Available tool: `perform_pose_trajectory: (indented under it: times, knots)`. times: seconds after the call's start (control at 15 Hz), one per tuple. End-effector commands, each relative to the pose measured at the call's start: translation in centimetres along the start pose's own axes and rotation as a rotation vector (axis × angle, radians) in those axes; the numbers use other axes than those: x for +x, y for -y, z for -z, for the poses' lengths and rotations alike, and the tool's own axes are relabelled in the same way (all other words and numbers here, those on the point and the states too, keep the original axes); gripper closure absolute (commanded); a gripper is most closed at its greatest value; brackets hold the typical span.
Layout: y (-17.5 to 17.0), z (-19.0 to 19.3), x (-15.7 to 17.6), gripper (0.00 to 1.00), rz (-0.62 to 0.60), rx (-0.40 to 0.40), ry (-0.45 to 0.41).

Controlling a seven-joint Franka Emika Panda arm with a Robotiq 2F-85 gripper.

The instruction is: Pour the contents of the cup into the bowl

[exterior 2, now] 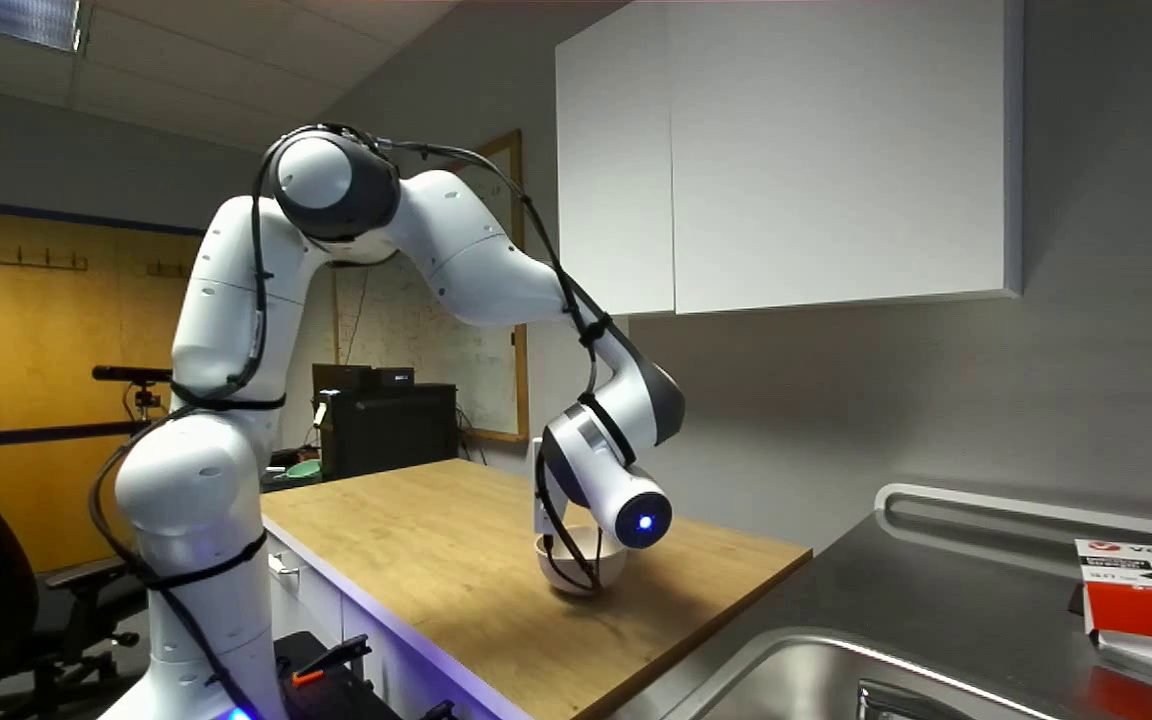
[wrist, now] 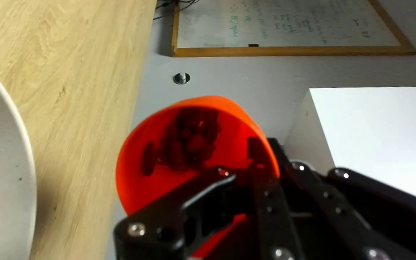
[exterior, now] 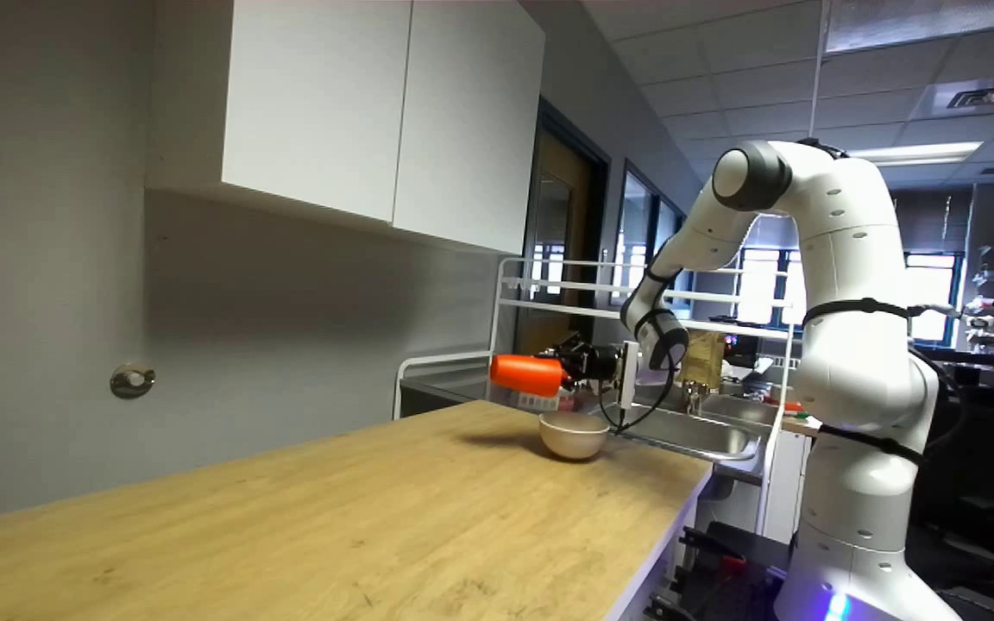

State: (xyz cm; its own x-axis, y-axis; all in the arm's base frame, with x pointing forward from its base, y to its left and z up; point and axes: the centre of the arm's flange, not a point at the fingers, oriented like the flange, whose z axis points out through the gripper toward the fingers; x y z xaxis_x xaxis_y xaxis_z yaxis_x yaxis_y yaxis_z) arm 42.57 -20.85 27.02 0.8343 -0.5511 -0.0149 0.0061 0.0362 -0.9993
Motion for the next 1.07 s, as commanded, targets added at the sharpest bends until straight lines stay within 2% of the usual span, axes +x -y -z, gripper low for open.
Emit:
perform_pose_trajectory:
  times: [0.0,0.33,1.0]
  knots:
    - [-0.40,0.39,0.54,0.99,0.018,0.094,0.003]
    - [-0.72,0.05,0.64,0.99,0.032,0.171,0.027]
    - [-0.79,-0.01,1.02,0.99,0.054,0.203,0.057]
